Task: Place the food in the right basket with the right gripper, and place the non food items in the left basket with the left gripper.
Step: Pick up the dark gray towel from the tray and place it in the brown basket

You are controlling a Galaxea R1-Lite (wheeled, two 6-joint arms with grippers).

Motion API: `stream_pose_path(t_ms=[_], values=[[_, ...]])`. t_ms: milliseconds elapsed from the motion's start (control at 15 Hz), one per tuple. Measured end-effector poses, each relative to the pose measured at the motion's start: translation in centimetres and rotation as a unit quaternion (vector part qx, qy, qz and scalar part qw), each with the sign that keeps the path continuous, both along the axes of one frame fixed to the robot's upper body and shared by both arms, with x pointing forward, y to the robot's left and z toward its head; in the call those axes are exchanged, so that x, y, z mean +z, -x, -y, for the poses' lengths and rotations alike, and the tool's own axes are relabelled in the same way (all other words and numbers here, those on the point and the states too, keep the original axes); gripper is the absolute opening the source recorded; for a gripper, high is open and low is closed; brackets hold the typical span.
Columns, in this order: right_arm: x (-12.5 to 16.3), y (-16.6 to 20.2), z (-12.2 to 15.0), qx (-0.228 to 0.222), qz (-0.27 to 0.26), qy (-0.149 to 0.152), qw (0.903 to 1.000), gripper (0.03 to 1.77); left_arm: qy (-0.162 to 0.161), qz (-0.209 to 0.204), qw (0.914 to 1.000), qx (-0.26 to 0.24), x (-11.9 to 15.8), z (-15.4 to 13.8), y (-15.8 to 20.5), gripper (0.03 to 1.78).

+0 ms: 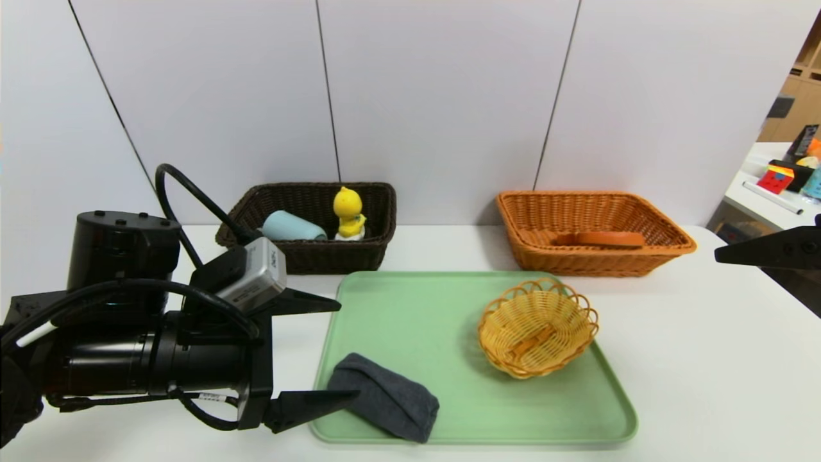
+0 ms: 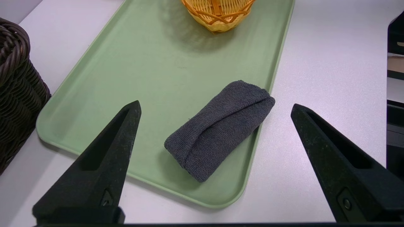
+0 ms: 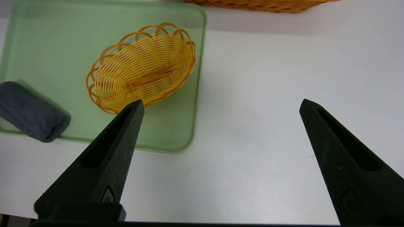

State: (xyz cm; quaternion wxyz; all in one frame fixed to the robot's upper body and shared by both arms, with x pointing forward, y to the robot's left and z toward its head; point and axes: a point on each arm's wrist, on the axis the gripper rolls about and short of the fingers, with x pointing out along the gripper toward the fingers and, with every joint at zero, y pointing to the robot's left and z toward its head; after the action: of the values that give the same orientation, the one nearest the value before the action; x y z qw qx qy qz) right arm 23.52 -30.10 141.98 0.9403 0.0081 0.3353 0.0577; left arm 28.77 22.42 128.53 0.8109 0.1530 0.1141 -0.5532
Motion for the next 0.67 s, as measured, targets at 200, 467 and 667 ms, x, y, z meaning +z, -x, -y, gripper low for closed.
stream_pose_path(t_ms=[200, 467, 667], values=[[0.1, 0.3, 0.1, 0.0, 0.004, 0.0, 1.0, 1.7, -0.005, -0.009, 0.9999, -0.001, -0.6, -0.1, 0.2, 1.69], [0.1, 1.0, 0.3, -0.006, 0.007, 0.001, 1.0, 1.7, -0.013, -0.023, 0.9996, -0.003, -1.3, 0.1, 0.0, 1.69], [-0.2, 1.4, 0.5, -0.009, 0.006, 0.005, 0.9999, 1.7, -0.029, -0.046, 0.9985, -0.012, -2.2, 0.4, 0.0, 1.69]])
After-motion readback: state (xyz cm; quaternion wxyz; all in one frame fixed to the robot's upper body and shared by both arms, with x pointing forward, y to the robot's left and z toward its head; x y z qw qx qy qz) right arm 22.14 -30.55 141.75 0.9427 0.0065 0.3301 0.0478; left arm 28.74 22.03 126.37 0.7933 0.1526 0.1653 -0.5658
